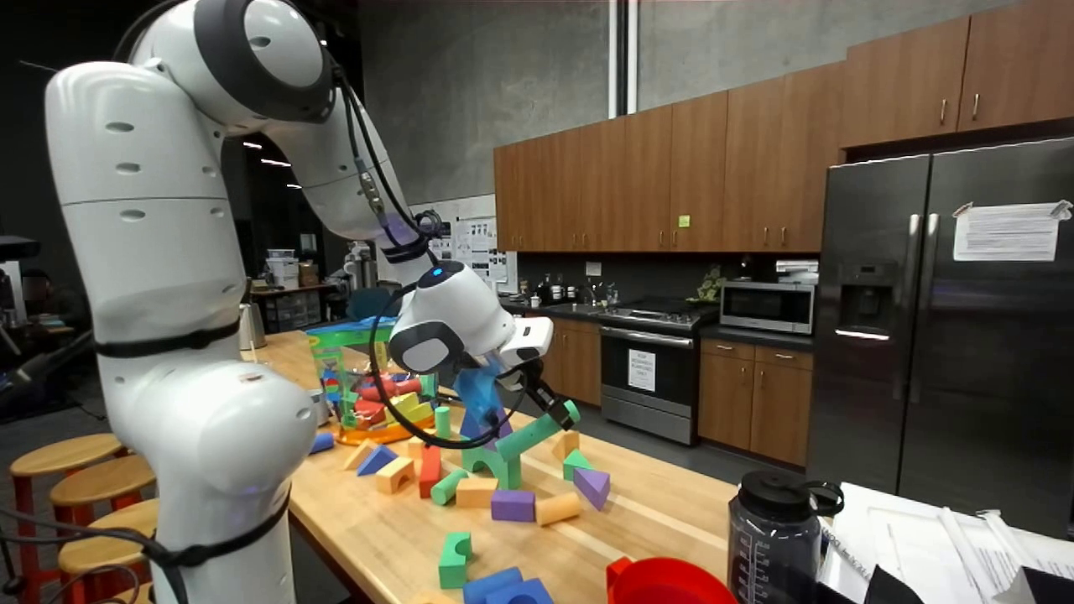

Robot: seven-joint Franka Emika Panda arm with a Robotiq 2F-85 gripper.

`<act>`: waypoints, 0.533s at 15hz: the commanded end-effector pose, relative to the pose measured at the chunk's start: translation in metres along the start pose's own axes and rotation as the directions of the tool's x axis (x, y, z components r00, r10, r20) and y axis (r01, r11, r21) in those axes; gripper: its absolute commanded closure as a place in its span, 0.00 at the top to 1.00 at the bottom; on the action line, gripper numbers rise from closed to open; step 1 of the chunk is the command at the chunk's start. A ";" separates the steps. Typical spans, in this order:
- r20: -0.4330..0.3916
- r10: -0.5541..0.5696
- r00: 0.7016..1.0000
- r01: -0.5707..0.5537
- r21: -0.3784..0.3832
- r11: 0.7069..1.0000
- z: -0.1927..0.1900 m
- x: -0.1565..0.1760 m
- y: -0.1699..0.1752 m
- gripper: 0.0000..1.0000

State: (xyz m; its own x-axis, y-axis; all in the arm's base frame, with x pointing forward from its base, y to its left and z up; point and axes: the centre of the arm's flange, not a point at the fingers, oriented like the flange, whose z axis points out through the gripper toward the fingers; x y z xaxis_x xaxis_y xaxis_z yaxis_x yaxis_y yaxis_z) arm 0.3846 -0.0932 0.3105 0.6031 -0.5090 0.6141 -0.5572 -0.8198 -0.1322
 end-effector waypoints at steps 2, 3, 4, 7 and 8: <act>-0.071 -0.014 0.997 0.016 0.032 0.999 0.017 -0.067 0.017 0.15; -0.071 -0.014 0.997 0.017 0.040 0.999 0.016 -0.065 0.015 0.15; -0.071 -0.013 0.997 0.017 0.046 0.999 0.017 -0.065 0.011 0.15; -0.059 -0.003 0.998 0.007 0.060 0.998 0.017 -0.064 0.002 0.15; -0.055 0.008 0.998 -0.004 0.063 0.998 0.018 -0.065 -0.001 0.15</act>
State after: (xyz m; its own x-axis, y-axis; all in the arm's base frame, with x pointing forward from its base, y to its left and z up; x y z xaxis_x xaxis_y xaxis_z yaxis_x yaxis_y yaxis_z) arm 0.3900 -0.0708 0.3231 0.6003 -0.4873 0.6342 -0.5191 -0.8406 -0.1545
